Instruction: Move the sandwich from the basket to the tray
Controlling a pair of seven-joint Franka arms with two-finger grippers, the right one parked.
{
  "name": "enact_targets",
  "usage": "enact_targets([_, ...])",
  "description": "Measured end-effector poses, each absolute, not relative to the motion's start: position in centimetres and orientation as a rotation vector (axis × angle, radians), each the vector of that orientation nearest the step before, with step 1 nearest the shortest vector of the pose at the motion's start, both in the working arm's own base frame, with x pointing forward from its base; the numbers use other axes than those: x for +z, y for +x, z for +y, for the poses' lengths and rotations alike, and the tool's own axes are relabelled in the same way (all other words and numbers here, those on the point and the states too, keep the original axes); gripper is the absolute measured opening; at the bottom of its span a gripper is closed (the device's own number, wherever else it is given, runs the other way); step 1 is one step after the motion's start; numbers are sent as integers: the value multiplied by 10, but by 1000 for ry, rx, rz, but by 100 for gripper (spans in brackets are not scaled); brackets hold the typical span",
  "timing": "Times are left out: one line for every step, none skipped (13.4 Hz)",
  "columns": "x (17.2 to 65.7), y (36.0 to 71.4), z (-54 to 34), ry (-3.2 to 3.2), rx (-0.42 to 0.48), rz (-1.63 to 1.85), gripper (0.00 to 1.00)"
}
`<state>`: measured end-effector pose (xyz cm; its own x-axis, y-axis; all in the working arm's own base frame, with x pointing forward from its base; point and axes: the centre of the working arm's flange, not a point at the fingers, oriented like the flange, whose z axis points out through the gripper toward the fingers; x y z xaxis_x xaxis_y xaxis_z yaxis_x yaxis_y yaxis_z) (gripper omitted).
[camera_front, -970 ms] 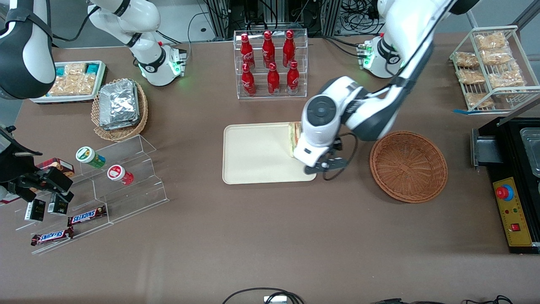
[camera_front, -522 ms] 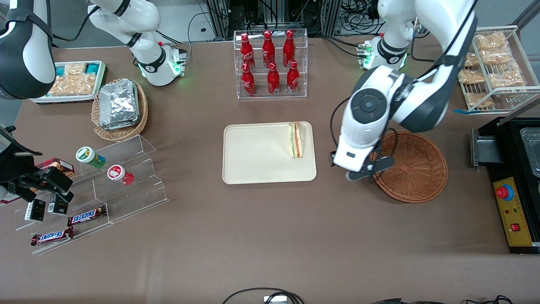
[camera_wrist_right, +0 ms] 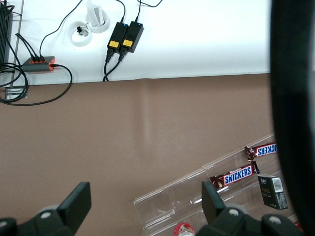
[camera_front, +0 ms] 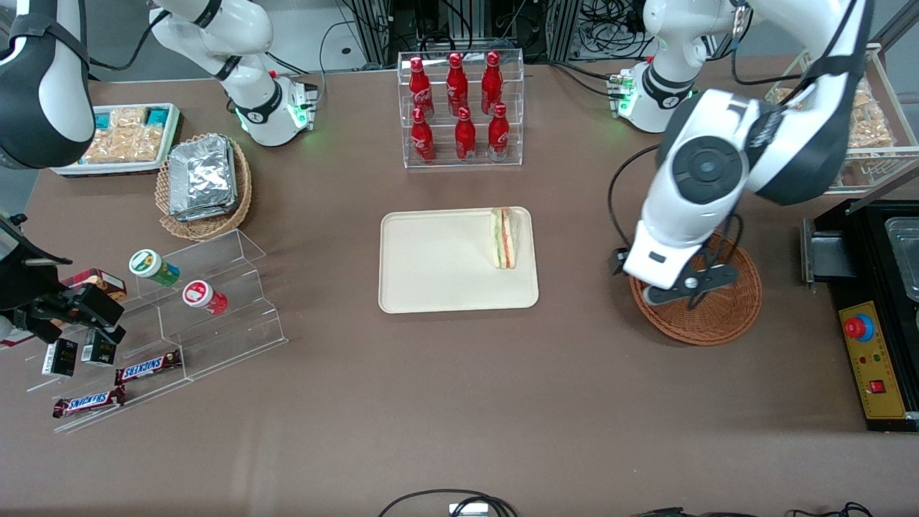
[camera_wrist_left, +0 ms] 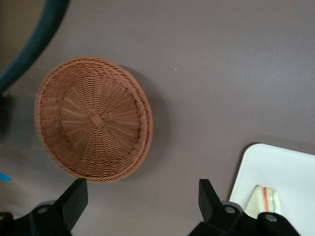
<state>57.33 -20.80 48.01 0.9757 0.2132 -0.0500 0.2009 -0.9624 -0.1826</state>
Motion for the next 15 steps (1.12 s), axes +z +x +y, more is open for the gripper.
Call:
enact_targets([492,573,-190,-2960,121,-288,100])
enact_targets([504,573,-171,-2973,136,-259,100])
enact_targets([516,571,-151,-2983,154,-226,100])
enact_targets([527,568,-131,-2995,173,-187,100])
enact_targets([537,566,-113,-3008,188,-150,100])
enact_targets([547,563,-95,-3022,200,-114,100])
enact_targets([555,560,-78,-3037,207,-77,100])
enact_targets([563,556,-64,-3050,215,-37,100])
enact_targets([570,552,-53,-3059,216,9,100])
enact_targets([577,549,-47,-3065,207,61,100])
enact_targets([584,546,-45,-3068,196,112,100])
enact_targets([590,543,-46,-3068,189,163,100])
enact_targets([596,541,-47,-3066,188,211,100])
enact_targets([601,540,-48,-3066,183,248,100])
enact_targets([603,539,-48,-3070,182,271,100])
